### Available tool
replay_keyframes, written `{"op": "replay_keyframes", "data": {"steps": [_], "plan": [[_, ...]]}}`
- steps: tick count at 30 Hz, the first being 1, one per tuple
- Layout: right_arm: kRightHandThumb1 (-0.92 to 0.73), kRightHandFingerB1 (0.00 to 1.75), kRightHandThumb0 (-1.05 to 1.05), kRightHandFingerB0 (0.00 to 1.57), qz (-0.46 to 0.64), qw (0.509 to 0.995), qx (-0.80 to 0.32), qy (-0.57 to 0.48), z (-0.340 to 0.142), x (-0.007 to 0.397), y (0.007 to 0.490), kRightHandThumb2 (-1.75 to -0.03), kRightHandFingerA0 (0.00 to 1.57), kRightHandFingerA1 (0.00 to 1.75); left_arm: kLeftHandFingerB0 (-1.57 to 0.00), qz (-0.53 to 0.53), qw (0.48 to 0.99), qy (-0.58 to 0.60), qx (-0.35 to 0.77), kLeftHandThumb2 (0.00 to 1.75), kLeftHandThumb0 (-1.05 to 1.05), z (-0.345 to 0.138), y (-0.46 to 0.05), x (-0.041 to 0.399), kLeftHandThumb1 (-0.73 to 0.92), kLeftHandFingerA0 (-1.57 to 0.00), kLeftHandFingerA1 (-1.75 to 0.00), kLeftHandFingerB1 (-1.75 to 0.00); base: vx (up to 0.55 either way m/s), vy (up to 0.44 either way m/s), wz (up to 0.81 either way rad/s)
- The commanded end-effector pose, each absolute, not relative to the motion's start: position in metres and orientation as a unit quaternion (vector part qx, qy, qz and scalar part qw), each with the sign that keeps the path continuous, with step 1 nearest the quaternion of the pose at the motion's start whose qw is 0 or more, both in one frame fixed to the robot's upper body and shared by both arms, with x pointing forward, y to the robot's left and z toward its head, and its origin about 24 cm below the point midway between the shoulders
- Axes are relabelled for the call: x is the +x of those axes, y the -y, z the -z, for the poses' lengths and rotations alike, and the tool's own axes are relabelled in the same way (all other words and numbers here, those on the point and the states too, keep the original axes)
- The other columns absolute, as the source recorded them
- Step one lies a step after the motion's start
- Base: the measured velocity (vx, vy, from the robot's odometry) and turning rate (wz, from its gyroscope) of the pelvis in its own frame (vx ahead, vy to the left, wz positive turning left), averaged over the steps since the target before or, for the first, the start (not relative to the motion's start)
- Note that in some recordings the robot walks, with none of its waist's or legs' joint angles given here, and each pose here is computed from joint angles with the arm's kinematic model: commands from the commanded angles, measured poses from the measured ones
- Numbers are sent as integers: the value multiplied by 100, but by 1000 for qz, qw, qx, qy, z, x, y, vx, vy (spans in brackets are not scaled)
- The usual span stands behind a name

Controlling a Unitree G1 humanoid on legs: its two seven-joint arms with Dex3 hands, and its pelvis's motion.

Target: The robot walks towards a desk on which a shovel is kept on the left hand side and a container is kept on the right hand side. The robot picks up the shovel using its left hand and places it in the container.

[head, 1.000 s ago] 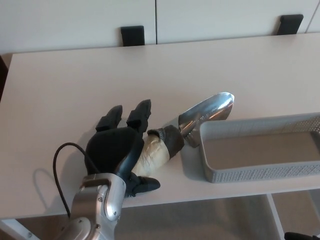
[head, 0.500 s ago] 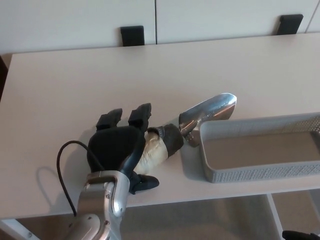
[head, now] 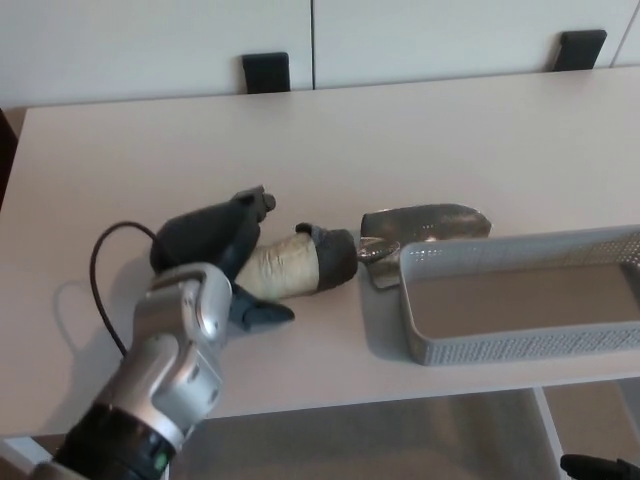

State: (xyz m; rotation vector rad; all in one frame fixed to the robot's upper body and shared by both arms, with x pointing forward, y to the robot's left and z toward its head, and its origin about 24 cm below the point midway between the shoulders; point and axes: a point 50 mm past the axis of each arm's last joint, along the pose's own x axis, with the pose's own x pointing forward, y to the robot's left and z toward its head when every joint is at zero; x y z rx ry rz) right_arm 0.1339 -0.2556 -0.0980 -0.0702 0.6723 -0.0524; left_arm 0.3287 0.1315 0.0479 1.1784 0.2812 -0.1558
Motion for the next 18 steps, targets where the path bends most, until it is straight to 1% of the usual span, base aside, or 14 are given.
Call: {"op": "replay_keyframes", "data": {"steps": [1, 2, 3, 4, 5, 6, 7, 8, 9, 10, 12, 13, 15, 18], "plan": [[-45, 54, -16, 53, 20, 949, -34, -314, 90, 140, 261, -52, 76, 66, -92, 202, 827, -242, 465, 81, -32, -13, -143, 327, 38, -135, -62, -51, 0, 0, 0], [-45, 54, -17, 54, 19, 949, -34, -312, 90, 141, 261, -52, 76, 66, -103, 210, 826, -241, 465, 87, -26, -12, -145, 328, 29, -144, -64, -55, 0, 0, 0], [-45, 54, -16, 54, 19, 950, -33, -310, 89, 143, 261, -52, 76, 66, -107, 213, 827, -239, 462, 90, -25, -12, -146, 329, 25, -147, -65, -57, 0, 0, 0], [-45, 54, -16, 54, 19, 950, -33, -311, 89, 143, 261, -52, 76, 66, -107, 212, 829, -238, 459, 90, -25, -11, -147, 329, 25, -147, -65, -57, 0, 0, 0], [-44, 53, -16, 55, 19, 949, -33, -312, 89, 145, 261, -52, 75, 65, -119, 213, 835, -230, 451, 96, -34, -10, -148, 329, 21, -156, -75, -68, 0, 0, 0], [-44, 53, -16, 55, 20, 949, -32, -312, 88, 146, 262, -52, 75, 65, -119, 215, 835, -226, 453, 96, -34, -10, -149, 329, 21, -156, -75, -68, 0, 0, 0], [-43, 55, -18, 54, 21, 950, -35, -310, 88, 147, 262, -57, 78, 68, -116, 216, 838, -223, 448, 102, -30, -8, -150, 328, 23, -153, -83, -72, 0, 0, 0], [-43, 55, -18, 54, 21, 950, -36, -310, 88, 147, 262, -57, 78, 68, -116, 214, 843, -221, 442, 102, -30, -8, -150, 328, 23, -153, -83, -72, 0, 0, 0], [-43, 55, -19, 54, 20, 950, -36, -310, 88, 148, 262, -57, 78, 68, -114, 210, 849, -223, 430, 104, -33, -7, -151, 328, 26, -153, -93, -84, 0, 0, 0], [-42, 55, -20, 55, 19, 949, -40, -311, 87, 149, 262, -57, 78, 68, -112, 208, 853, -220, 426, 102, -35, -7, -151, 328, 27, -155, -91, -83, 0, 0, 0], [-41, 56, -21, 55, 19, 950, -40, -310, 87, 150, 262, -58, 79, 68, -111, 210, 855, -212, 424, 102, -38, -8, -152, 329, 28, -155, -89, -80, 0, 0, 0], [-42, 56, -20, 56, 19, 950, -38, -310, 87, 151, 263, -57, 79, 68, -108, 210, 855, -203, 428, 96, -41, -9, -152, 329, 31, -154, -89, -80, 0, 0, 0], [-42, 56, -20, 58, 20, 950, -41, -310, 86, 151, 263, -57, 80, 68, -108, 208, 857, -197, 428, 95, -43, -9, -152, 329, 32, -155, -88, -79, 0, 0, 0], [-41, 58, -20, 59, 19, 951, -36, -305, 85, 152, 263, -57, 80, 69, -113, 209, 859, -186, 429, 96, -44, -11, -152, 331, 31, -155, -90, -84, 0, 0, 0]]}}
